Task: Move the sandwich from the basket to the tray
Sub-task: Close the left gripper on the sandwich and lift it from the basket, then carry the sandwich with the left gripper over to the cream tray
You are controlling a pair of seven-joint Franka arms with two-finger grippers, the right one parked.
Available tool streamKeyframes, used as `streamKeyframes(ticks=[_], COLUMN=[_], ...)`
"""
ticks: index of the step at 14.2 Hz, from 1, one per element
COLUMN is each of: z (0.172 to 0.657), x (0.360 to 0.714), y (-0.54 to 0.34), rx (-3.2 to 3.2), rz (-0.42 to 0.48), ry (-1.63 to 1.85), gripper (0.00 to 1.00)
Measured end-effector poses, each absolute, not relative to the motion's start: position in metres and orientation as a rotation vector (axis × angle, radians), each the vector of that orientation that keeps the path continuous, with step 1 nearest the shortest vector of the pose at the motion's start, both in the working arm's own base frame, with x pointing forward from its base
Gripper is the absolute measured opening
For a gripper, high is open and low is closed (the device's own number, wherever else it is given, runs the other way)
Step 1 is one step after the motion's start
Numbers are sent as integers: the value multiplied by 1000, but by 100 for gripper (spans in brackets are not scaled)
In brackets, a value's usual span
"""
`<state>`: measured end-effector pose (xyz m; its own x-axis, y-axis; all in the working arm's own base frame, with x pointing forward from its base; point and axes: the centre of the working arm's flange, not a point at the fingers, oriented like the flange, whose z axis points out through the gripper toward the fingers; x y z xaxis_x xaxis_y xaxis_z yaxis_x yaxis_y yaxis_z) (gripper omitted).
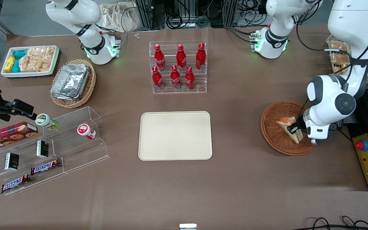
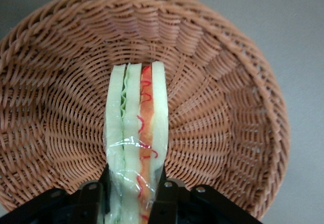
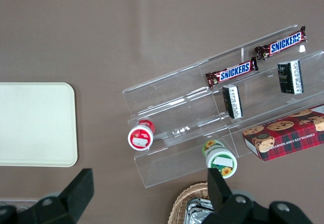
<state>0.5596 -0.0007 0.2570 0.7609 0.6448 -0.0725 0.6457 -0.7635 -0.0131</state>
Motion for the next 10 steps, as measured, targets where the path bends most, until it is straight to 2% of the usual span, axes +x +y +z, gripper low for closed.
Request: streamKeyframes(ticks=[2, 4, 7, 10], z=[279, 321, 418, 515], x=[569, 579, 593, 601], y=[-2, -6, -24, -74], rx=[2911, 2907, 2935, 2970], rz=[-77, -108, -160, -120], ry=[1127, 1172, 1156, 1027], gripper=[30, 28, 16, 16])
